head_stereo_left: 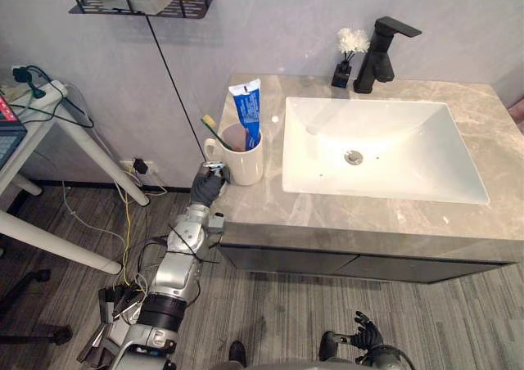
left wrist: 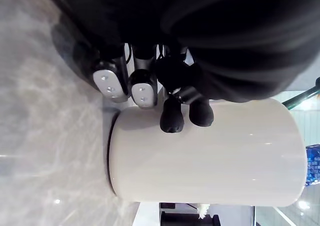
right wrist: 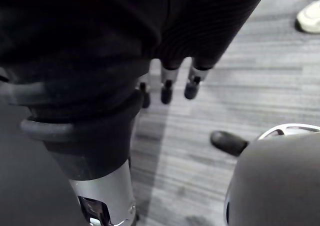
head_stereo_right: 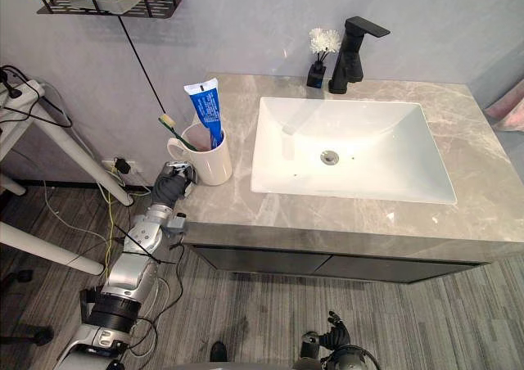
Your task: Organize washtable
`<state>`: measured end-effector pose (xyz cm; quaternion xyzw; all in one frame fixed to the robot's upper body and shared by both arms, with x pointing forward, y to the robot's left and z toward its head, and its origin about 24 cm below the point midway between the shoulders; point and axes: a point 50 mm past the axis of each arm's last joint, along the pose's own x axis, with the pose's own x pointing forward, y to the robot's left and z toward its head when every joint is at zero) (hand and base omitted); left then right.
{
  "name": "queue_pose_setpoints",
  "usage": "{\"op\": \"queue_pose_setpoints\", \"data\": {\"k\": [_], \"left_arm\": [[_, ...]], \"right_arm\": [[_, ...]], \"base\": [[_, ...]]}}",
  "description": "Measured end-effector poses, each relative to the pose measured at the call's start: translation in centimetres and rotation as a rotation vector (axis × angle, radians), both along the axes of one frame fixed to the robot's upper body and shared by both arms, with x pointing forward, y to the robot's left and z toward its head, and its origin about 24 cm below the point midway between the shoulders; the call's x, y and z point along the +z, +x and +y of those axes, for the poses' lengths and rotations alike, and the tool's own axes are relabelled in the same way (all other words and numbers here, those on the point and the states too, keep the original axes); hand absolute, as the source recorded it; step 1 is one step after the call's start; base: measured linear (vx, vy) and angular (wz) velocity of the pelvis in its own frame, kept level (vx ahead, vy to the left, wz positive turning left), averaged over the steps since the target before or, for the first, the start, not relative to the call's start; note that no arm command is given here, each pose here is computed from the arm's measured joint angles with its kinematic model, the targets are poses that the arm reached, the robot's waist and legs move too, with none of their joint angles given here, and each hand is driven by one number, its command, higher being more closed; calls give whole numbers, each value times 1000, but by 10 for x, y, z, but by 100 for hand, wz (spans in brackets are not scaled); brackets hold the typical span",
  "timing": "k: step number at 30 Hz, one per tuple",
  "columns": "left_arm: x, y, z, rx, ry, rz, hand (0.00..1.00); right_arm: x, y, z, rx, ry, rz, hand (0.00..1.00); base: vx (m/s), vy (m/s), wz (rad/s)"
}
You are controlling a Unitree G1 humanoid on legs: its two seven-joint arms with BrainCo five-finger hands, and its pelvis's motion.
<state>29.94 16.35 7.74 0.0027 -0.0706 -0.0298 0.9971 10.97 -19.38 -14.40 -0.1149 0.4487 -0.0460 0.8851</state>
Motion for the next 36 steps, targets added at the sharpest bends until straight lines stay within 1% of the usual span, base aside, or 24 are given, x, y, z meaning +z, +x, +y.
{"op": "queue_pose_setpoints", "data": {"k": [5, 9, 15, 23, 29, 36], "left_arm": [[1, 1, -3, -19, -64, 5, 100], [3, 2, -5, -32, -79, 0, 100], [10, 6, -12, -69, -59, -14, 100], [9, 7, -12, -70, -60, -11, 100], [1, -8, -11, -85, -72, -1, 100], [-7, -25, -4, -87, -126, 22, 100]], "right_arm": [[1, 2, -1, 7, -4, -7, 0], [3, 2, 0, 12, -5, -21, 0], [4, 4, 2, 35, -5, -26, 0], [6, 6, 4, 53, 7, -38, 0], [7, 7, 3, 52, 9, -43, 0], [6, 6, 3, 52, 11, -36, 0]], "base": [[-21, -10, 0], [-13, -11, -2], [6, -8, -4], [-42, -14, -7], [-29, -12, -5], [-12, -6, 0]]}}
